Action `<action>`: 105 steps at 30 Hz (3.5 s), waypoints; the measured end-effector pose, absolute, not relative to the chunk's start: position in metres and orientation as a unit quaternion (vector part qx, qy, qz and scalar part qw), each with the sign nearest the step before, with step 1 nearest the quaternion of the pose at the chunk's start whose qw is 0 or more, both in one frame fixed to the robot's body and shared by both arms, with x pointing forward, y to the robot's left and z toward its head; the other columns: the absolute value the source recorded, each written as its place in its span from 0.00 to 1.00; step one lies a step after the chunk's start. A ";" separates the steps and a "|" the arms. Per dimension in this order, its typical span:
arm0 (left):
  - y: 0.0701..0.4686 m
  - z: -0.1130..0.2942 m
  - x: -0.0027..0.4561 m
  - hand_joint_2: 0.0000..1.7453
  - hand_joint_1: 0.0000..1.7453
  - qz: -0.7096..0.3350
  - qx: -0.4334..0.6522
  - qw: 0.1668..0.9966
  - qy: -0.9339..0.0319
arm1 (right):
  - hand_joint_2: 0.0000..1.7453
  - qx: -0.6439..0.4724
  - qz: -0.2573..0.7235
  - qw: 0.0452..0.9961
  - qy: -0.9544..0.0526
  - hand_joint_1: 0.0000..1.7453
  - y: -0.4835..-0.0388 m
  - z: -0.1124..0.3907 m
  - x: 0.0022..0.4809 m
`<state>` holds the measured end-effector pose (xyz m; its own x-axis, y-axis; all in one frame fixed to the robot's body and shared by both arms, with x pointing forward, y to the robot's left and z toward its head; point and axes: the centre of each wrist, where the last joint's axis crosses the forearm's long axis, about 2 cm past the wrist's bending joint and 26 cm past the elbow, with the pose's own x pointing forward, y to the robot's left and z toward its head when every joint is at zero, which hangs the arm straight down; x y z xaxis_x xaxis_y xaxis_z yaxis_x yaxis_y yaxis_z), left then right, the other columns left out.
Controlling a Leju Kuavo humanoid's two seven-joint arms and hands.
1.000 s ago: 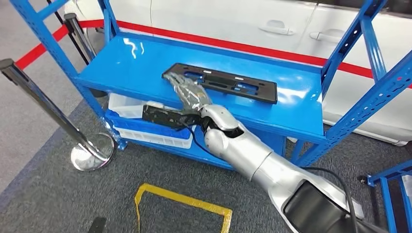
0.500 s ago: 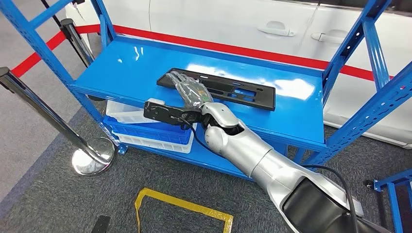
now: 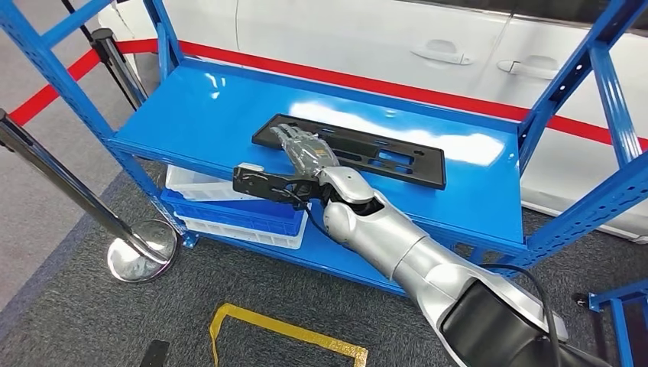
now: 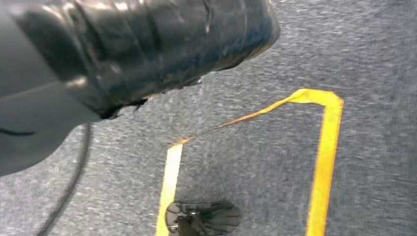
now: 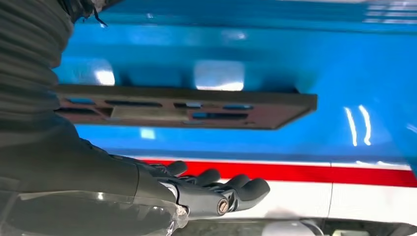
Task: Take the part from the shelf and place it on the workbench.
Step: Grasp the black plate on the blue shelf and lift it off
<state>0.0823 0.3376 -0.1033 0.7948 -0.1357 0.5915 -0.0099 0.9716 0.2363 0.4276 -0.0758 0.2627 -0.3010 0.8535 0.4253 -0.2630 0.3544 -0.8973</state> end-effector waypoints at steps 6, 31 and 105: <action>0.337 -0.103 0.082 0.00 0.00 -0.027 0.108 0.938 -0.327 | 1.00 -0.276 0.530 0.535 -0.597 0.00 -0.079 0.252 0.427; 0.333 -0.104 0.082 0.00 0.00 -0.013 0.096 0.941 -0.323 | 1.00 -0.469 0.642 0.511 -0.328 0.00 -0.147 0.185 0.434; 0.311 -0.105 0.083 0.00 0.00 -0.067 0.043 0.946 -0.314 | 1.00 -0.429 0.425 0.446 -0.660 0.00 -0.142 0.268 0.451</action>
